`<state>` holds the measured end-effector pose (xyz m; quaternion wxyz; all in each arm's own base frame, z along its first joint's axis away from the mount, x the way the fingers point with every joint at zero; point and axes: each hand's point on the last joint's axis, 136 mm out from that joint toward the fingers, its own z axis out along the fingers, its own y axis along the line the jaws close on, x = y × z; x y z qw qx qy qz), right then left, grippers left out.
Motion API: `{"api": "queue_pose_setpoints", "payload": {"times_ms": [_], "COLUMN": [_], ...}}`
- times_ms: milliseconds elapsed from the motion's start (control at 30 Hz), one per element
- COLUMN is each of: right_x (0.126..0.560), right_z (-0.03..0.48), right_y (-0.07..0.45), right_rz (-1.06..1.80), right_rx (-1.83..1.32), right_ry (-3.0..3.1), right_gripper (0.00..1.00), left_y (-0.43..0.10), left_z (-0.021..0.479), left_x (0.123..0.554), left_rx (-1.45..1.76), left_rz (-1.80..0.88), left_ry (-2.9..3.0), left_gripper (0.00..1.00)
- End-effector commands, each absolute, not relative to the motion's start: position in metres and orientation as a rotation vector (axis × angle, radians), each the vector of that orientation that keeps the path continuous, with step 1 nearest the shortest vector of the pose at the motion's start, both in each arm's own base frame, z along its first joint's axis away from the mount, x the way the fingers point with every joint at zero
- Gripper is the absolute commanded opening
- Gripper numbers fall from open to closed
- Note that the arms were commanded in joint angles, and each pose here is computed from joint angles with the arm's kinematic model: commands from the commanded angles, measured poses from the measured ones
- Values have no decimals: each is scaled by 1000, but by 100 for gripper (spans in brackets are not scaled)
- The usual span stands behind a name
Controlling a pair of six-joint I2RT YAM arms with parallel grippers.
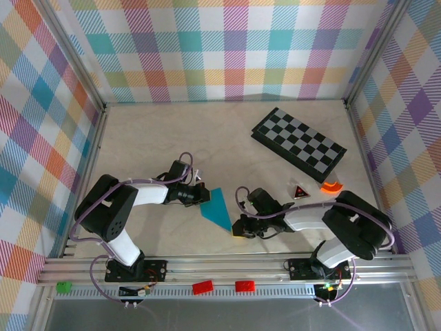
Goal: Fold a paper plane with a square sheet of paper (pick it up from the middle)
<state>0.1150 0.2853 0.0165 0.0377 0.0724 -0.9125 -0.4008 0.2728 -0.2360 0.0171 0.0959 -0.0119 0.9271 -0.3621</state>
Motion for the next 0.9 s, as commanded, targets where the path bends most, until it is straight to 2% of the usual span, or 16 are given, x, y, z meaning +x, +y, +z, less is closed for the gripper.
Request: {"api": "queue_pose_setpoints", "payload": {"times_ms": [0, 67, 167, 233, 400, 867], "right_x": [109, 119, 129, 131, 132, 126], "right_z": [20, 35, 46, 51, 52, 27], "right_y": [271, 274, 271, 273, 286, 302], "right_rz": [-1119, -1153, -1147, -1166, -1162, -1113], "right_rx": [191, 156, 14, -42, -96, -132], "right_ry": [-2836, -2878, -2925, -2909, -2840, -2743], "right_gripper": [14, 21, 42, 47, 49, 41], "left_y": [-209, -210, -212, -213, -215, -216], "left_z": [-20, -18, -12, -8, -6, -6], "left_x": [258, 259, 259, 260, 257, 252], "left_rx": [-158, -167, -190, -209, -254, -300], "left_rz": [-899, -914, -942, -954, -977, -1004], "left_ry": [2876, 2871, 2861, 2856, 2871, 2891], "left_gripper": [0, 0, 0, 0, 0, 0]}}
